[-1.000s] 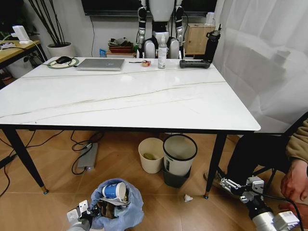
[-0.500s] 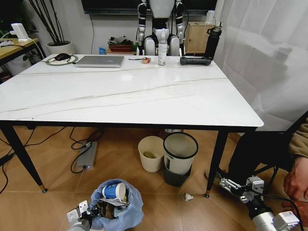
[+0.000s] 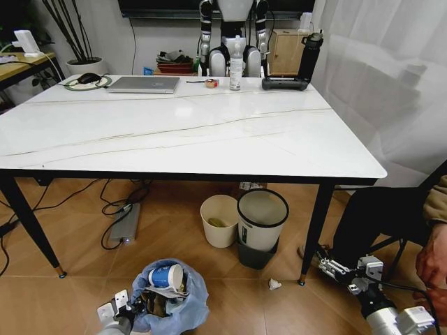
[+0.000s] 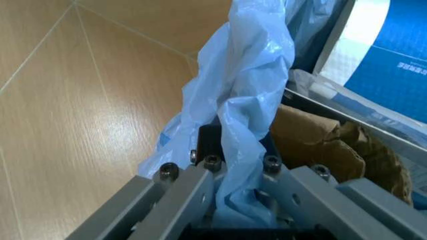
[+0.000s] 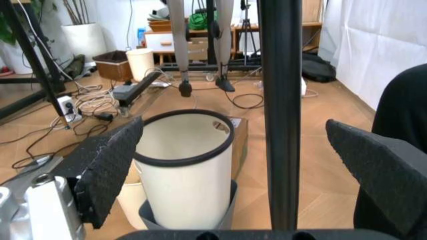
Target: Pick up the trash bin and place the trash from the table into it.
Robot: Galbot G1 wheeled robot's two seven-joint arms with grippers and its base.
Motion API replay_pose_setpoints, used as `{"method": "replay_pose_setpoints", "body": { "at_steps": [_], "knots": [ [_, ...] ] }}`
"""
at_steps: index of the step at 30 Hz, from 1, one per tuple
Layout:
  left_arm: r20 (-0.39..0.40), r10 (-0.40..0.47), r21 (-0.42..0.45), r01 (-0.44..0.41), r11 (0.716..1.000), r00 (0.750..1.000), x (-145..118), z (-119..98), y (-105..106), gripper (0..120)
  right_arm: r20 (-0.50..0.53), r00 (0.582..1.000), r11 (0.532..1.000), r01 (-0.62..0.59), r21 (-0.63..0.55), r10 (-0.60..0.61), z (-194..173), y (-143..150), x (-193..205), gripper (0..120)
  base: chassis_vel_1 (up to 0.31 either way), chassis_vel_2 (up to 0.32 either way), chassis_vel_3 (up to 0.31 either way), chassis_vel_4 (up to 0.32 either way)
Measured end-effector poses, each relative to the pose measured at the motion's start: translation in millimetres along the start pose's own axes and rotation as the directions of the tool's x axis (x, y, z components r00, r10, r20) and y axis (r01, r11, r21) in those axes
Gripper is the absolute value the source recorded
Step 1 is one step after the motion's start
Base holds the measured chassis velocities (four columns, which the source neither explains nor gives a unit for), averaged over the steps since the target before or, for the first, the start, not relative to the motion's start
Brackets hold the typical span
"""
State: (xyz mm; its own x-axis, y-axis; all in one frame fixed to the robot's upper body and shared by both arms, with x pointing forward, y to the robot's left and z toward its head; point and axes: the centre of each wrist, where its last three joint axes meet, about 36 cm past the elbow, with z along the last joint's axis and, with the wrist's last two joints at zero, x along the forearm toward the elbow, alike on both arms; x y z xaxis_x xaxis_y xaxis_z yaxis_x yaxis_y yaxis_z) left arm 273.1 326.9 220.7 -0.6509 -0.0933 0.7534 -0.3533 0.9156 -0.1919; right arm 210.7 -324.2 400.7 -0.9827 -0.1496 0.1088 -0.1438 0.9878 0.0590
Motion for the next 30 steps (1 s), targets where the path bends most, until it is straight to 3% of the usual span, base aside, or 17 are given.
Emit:
{"method": "replay_pose_setpoints", "body": {
  "at_steps": [21, 26, 28, 30],
  "knots": [
    [0.018, -0.018, -0.013, 0.019, 1.0, 1.0, -3.6, -5.9, -2.4, 0, 0.0, 1.0, 1.0, 0.0, 0.0, 0.0, 0.0, 0.0, 0.0, 100, 0.0, 0.0, 0.0, 0.0],
    [0.013, -0.015, -0.011, 0.015, 1.0, 1.0, -5.9, -8.9, -5.8, 23, 0.0, 1.0, 1.0, 0.0, 0.0, 0.0, 0.0, 0.0, 0.0, 100, 0.0, 0.0, 0.0, 0.0],
    [0.011, -0.017, -0.01, 0.017, 1.0, 1.0, -6.2, -9.4, -6.2, 25, 0.0, 1.0, 1.0, 0.0, 0.0, 0.0, 0.0, 0.0, 0.0, 100, 0.0, 0.0, 0.0, 0.0],
    [0.006, -0.019, -0.005, 0.019, 1.0, 1.0, -6.5, -9.8, -6.7, 35, 0.0, 1.0, 1.0, 0.0, 0.0, 0.0, 0.0, 0.0, 0.0, 100, 0.0, 0.0, 0.0, 0.0]
  ]
}}
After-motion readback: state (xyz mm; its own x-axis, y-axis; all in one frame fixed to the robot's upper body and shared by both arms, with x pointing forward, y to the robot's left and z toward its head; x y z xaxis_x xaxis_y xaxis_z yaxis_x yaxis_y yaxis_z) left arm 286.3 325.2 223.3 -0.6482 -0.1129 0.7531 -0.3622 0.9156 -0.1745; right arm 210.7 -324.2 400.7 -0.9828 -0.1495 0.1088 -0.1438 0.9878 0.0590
